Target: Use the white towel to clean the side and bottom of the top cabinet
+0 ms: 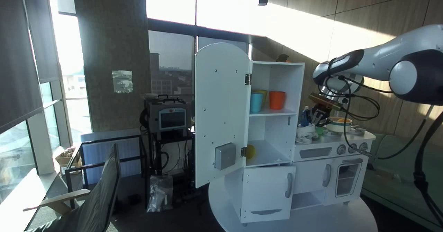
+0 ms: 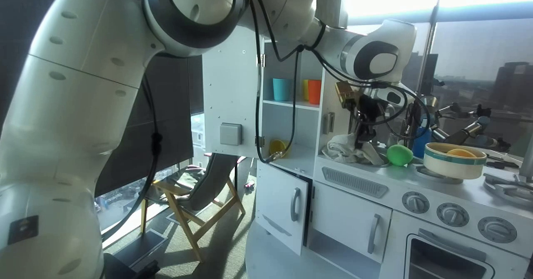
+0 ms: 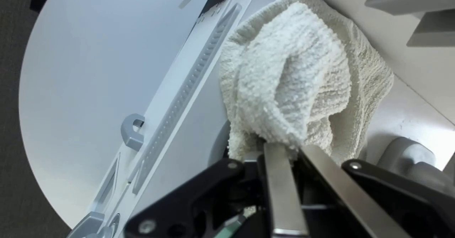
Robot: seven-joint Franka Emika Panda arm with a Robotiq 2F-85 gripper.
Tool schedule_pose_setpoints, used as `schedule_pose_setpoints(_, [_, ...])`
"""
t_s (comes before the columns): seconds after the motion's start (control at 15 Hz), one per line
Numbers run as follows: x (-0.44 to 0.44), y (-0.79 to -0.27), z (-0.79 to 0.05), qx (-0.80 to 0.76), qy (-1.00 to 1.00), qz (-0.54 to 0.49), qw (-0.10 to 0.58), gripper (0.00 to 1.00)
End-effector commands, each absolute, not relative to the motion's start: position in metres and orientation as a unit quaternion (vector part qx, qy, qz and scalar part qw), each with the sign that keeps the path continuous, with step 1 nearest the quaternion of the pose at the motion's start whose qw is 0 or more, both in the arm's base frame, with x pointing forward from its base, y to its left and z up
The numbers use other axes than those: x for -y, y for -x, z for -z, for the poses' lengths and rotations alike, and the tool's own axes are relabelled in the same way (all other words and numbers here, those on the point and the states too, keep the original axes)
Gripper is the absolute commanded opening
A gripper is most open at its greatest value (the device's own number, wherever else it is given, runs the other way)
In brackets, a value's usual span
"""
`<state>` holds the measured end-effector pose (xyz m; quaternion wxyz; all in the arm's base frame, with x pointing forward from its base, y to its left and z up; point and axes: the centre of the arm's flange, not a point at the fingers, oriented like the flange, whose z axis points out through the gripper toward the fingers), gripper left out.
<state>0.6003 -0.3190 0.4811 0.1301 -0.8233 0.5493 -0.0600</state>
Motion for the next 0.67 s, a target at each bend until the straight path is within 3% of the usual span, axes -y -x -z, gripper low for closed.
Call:
schedule_pose_setpoints(0.0, [0.328,-0.582,-0.51,-0.564,0.806,0.063,0.167,0.05])
schedule_pose_setpoints(0.6, [0.328,-0.588,-0.577,-0.598,0.711,0.089,0.358,0.05])
